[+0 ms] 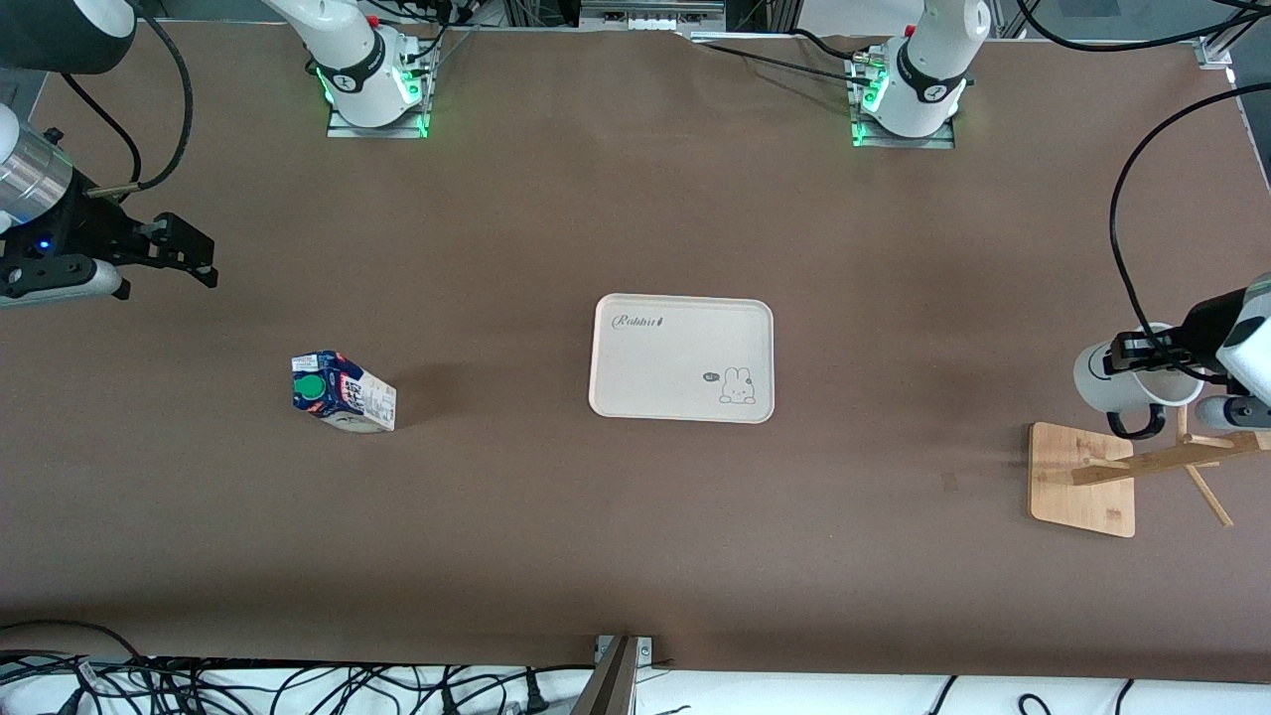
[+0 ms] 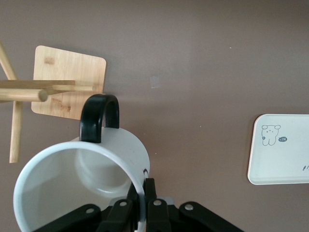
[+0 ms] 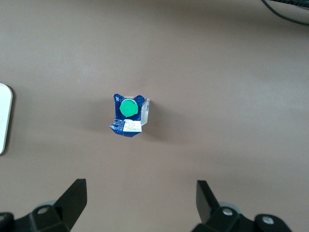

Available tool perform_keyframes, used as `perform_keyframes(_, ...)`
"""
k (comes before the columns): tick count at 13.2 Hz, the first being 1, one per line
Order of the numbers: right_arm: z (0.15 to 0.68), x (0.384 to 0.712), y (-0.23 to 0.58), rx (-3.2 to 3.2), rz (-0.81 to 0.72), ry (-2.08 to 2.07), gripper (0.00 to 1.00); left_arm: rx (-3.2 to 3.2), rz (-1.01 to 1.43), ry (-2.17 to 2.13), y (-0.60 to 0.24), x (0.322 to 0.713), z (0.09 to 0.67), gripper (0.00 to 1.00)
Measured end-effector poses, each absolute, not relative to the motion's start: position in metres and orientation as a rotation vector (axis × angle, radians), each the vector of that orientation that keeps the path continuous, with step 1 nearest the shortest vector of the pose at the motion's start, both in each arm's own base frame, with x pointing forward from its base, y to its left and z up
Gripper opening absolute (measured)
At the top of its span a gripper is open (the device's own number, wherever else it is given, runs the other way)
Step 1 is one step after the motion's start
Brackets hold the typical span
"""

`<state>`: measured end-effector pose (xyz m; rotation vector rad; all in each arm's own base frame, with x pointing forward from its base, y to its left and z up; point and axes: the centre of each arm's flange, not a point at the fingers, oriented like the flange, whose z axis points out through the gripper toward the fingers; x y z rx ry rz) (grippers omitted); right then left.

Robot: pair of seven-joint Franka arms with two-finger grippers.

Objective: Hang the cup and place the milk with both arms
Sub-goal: 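Lower the mug handle onto a stand peg with the left gripper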

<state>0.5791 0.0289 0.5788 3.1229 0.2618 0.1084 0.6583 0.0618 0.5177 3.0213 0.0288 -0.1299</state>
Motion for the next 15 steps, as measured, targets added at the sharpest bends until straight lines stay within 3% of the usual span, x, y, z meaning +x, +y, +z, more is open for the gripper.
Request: perform_keyframes(15,0.579,0.579,0.029,3.123,0.108,0.262,1.0,3.008,-0.03,0.062,0.087,0.663,0.526,0.07)
